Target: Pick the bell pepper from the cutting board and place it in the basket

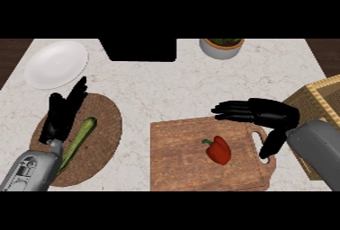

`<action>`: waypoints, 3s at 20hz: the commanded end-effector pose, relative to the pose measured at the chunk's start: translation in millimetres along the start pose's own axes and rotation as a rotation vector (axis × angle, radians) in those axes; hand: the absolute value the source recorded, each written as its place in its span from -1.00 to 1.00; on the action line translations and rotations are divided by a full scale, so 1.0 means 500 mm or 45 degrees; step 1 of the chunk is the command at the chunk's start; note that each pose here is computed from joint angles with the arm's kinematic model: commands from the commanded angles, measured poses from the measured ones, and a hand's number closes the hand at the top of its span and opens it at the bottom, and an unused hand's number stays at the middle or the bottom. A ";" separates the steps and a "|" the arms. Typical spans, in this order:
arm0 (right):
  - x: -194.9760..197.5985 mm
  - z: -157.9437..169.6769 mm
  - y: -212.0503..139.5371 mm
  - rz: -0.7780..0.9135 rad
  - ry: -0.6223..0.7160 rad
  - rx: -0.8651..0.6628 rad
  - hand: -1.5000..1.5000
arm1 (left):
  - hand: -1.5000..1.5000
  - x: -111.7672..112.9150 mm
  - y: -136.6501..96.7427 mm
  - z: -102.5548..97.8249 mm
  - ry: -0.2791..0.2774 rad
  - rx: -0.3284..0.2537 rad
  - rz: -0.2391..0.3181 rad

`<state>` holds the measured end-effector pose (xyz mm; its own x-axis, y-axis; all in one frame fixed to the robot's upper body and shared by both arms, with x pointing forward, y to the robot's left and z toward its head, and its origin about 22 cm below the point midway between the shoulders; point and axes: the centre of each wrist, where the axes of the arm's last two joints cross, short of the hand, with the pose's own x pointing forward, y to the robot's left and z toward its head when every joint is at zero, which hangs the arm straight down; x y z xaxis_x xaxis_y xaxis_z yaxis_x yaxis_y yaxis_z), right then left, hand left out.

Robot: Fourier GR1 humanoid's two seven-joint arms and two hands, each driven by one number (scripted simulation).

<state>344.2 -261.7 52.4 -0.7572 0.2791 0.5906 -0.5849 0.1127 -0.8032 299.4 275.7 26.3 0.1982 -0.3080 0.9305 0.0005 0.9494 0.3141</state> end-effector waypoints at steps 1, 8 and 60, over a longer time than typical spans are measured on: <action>-0.011 -0.024 0.000 -0.044 -0.078 0.065 -1.00 | 0.00 0.008 0.024 0.006 -0.019 0.000 0.010; -0.024 -0.039 0.055 -0.073 -0.121 0.043 -1.00 | 0.00 -0.018 0.004 0.008 0.034 0.002 0.003; 0.079 -0.132 0.218 0.409 1.006 -0.292 1.00 | 0.00 -0.037 0.039 0.033 0.076 0.092 0.001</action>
<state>295.1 -198.2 -22.0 -0.5380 0.8269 0.1635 -0.2829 0.0055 -0.9591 284.4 296.0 19.0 0.2542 -0.2937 0.9215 -0.0653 0.9454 0.3193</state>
